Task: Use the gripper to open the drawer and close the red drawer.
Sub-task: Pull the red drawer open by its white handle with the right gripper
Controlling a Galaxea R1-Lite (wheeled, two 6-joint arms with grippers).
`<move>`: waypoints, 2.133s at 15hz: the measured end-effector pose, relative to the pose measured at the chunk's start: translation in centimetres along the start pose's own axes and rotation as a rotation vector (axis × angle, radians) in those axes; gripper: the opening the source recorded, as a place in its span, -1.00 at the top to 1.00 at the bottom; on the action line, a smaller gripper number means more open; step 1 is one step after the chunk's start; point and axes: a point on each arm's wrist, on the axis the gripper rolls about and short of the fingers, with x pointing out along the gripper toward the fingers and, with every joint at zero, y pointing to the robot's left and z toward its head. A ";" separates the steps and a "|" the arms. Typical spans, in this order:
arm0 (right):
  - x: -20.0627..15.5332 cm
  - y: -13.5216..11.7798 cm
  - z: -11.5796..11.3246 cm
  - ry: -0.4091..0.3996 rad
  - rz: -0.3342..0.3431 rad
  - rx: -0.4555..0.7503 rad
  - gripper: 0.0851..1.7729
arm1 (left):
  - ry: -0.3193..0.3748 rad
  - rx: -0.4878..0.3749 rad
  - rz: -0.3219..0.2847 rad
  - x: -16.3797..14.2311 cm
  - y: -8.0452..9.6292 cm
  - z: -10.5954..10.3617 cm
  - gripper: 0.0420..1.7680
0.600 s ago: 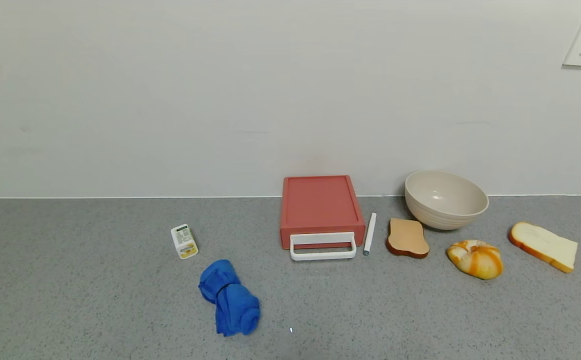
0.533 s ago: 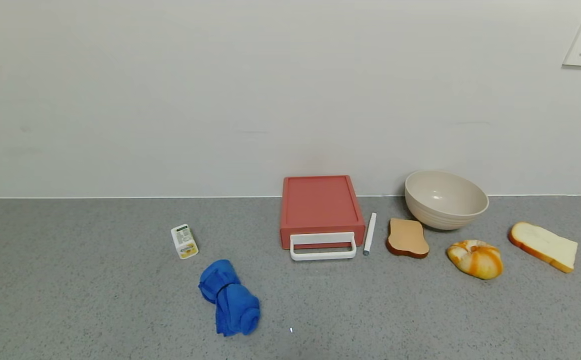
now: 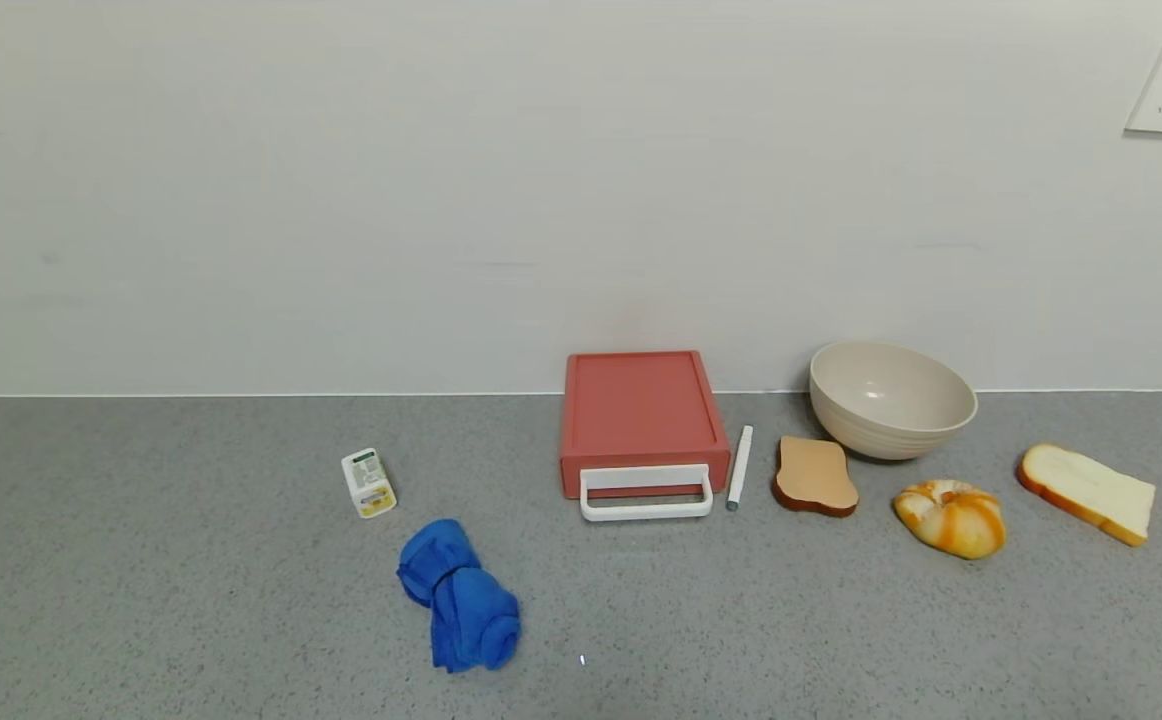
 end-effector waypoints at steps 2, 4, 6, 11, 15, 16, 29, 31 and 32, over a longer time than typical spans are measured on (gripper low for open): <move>2.8 -0.2 3.9 0.043 0.036 -0.003 -0.93 | 0.000 0.002 0.000 0.0 0.0 0.0 -0.94; 6.2 -0.1 6.9 0.087 0.071 -0.005 -0.93 | 0.000 0.003 0.000 0.0 0.0 0.0 -0.94; 10.1 0.1 9.3 0.125 0.131 -0.005 -0.93 | 0.000 0.003 0.001 0.0 0.0 0.0 -0.94; 19.7 1.7 12.4 0.217 0.258 -0.007 -0.93 | 0.000 0.001 0.001 0.0 0.0 0.0 -0.94; 25.9 5.6 12.6 0.266 0.371 -0.031 -0.93 | 0.000 0.000 0.002 0.0 0.0 0.0 -0.94; 27.2 6.6 12.5 0.277 0.395 -0.037 -0.93 | 0.000 -0.001 0.002 0.0 0.0 0.0 -0.94; 32.6 15.1 9.6 0.561 0.561 -0.104 -0.93 | 0.000 0.004 0.001 0.0 0.0 0.0 -0.94; 32.7 16.0 9.5 0.625 0.571 -0.113 -0.93 | 0.000 0.004 0.001 0.0 0.0 0.0 -0.94; 32.8 16.7 9.3 0.654 0.578 -0.119 -0.93 | 0.000 0.004 0.001 0.0 0.0 0.0 -0.94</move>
